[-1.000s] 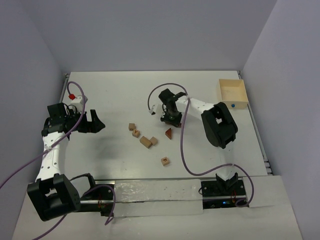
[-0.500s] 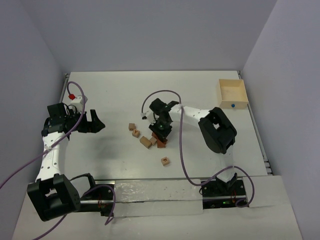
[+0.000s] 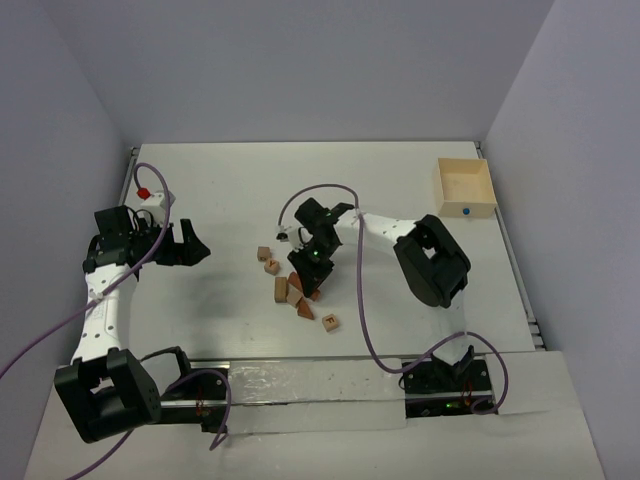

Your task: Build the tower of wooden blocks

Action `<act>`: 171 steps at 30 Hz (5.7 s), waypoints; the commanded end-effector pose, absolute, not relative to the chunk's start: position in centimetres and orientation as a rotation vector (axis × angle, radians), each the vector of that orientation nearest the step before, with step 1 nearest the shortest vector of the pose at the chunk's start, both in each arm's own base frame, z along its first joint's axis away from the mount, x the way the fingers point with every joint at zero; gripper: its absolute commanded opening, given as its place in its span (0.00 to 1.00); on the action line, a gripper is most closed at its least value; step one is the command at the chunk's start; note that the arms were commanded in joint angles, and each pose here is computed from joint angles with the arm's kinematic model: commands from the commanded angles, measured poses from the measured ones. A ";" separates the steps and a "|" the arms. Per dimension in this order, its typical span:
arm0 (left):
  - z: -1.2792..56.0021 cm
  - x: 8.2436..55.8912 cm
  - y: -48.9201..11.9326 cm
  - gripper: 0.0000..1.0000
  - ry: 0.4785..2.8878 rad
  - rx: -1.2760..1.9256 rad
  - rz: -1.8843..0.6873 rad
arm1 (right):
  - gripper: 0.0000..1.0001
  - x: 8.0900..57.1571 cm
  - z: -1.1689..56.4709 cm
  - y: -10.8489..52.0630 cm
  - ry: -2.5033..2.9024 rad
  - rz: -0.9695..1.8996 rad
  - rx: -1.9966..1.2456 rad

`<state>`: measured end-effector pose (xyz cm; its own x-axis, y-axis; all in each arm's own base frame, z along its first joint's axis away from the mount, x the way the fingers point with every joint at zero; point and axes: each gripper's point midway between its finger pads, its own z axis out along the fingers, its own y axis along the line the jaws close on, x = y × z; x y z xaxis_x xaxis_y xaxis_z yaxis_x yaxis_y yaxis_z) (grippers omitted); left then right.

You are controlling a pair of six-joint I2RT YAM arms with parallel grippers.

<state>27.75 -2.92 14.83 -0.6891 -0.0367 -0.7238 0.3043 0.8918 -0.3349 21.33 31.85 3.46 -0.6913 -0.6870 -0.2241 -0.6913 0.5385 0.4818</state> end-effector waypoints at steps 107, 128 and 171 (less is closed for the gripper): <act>16.8 28.7 -2.5 0.99 2.208 0.207 -0.520 | 0.42 29.2 2.2 27.6 2.809 0.322 -0.591; 16.6 28.4 -8.5 0.53 2.211 0.472 -0.403 | 0.74 29.4 14.5 18.1 2.351 0.254 -0.679; 4.3 21.4 -25.0 0.64 2.834 0.542 -0.416 | 1.00 32.8 17.6 11.3 2.246 0.023 -0.137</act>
<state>21.96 -23.38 4.31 -0.9112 0.3047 -0.2771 0.3644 0.9101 -0.1975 31.58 10.81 16.12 -0.6616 -0.1312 -0.7383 -0.1209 0.9904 -0.0676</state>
